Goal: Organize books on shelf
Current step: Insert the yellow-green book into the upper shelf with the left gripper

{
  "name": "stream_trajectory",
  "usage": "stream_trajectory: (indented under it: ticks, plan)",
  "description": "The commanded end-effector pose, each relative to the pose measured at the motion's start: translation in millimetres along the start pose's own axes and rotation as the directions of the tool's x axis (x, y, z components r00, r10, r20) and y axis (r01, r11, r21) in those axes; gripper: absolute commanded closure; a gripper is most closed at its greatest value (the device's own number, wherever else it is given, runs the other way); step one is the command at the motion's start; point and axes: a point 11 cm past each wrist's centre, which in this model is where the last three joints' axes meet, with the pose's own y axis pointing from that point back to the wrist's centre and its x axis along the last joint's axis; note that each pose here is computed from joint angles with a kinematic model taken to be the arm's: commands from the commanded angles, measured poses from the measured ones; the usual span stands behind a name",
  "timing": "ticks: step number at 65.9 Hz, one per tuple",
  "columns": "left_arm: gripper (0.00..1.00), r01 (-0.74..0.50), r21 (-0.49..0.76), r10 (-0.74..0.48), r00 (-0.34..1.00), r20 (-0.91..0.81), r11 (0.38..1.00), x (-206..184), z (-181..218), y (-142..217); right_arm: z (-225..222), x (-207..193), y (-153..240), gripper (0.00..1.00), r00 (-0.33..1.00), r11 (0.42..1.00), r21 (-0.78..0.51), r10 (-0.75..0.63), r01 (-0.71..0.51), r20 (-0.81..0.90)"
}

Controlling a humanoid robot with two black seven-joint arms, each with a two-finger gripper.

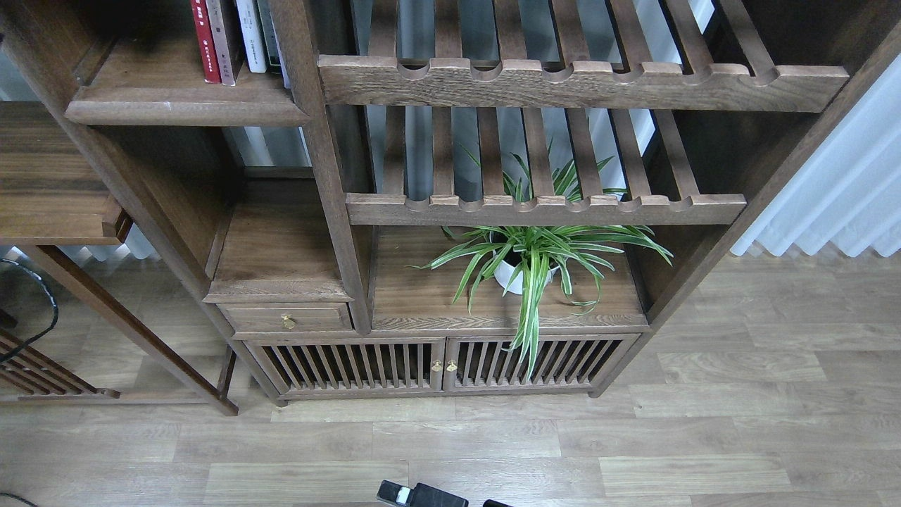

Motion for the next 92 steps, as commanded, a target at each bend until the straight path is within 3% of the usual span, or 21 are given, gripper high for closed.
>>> stream_trajectory:
  ticks: [1,15,40,73,92]
  plan:
    - [0.96,0.005,-0.008,-0.005,0.997,0.078,1.0,-1,-2,0,5,-3,0,0.0,1.0,1.0,-0.001,-0.013,0.013,0.009]
    - [0.96,0.026,-0.057,-0.013,0.978,0.211,0.998,0,-8,2,-1,-9,-1,0.0,0.999,0.999,0.032,-0.038,0.037,0.022]
    - [0.95,0.025,-0.083,-0.005,0.971,0.239,0.996,2,-27,4,-19,-37,-9,0.0,0.991,0.984,0.122,-0.134,0.13,0.022]
    - [0.95,0.014,0.076,-0.04,0.933,0.357,0.997,11,-57,10,-31,-43,-8,0.01,0.986,0.972,0.182,-0.159,0.15,0.039]
    - [0.93,0.011,0.089,-0.044,0.924,0.379,0.996,13,-57,11,-44,-51,-12,0.0,0.982,0.965,0.196,-0.185,0.174,0.037]
